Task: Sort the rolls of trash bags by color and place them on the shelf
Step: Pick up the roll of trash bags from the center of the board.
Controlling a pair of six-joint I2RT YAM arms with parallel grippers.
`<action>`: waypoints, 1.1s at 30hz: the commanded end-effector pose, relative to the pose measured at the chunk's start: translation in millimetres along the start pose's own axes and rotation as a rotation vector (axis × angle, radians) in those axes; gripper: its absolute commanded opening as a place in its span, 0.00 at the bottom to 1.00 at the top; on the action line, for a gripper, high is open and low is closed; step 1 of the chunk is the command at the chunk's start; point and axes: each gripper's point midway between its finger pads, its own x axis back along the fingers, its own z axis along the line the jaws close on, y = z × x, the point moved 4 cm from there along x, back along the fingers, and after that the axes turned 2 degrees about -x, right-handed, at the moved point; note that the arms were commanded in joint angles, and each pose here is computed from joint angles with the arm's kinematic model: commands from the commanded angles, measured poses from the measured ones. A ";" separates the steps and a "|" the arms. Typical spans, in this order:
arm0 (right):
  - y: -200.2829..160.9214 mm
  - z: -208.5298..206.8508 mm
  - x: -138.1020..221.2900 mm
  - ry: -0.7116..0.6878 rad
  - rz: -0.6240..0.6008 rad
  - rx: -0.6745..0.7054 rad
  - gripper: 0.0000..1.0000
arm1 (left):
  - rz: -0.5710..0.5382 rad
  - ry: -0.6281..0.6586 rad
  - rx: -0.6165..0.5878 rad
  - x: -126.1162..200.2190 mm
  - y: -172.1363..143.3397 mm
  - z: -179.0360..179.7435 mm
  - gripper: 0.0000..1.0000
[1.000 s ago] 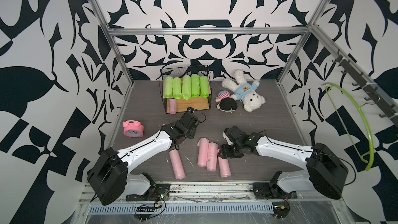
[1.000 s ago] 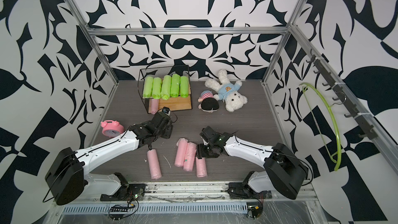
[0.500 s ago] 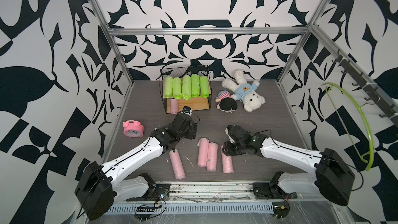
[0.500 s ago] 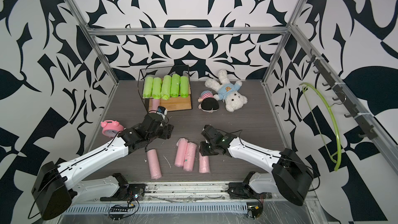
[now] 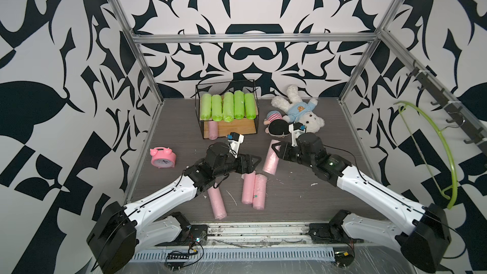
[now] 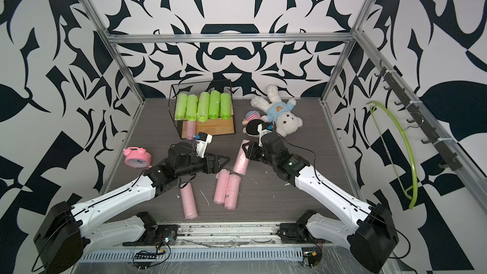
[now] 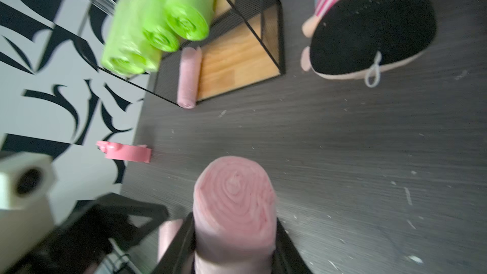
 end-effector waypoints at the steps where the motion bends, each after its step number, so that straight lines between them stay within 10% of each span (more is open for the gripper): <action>1: 38.5 53.8 7.2 0.227 -0.122 -0.091 0.32 | -0.009 -0.186 0.049 -2.7 4.6 -26.7 0.90; 9: 49.5 80.2 -1.5 0.366 -0.112 -0.177 0.31 | -0.036 -0.180 0.036 -4.3 7.0 -24.2 0.95; 27: 52.5 81.1 3.8 0.392 -0.138 -0.222 0.31 | -0.269 -0.176 0.036 14.3 33.0 -20.5 0.69; 33: 49.9 79.3 -0.6 0.402 -0.127 -0.249 0.31 | -0.287 -0.158 0.032 13.3 37.2 -17.9 0.78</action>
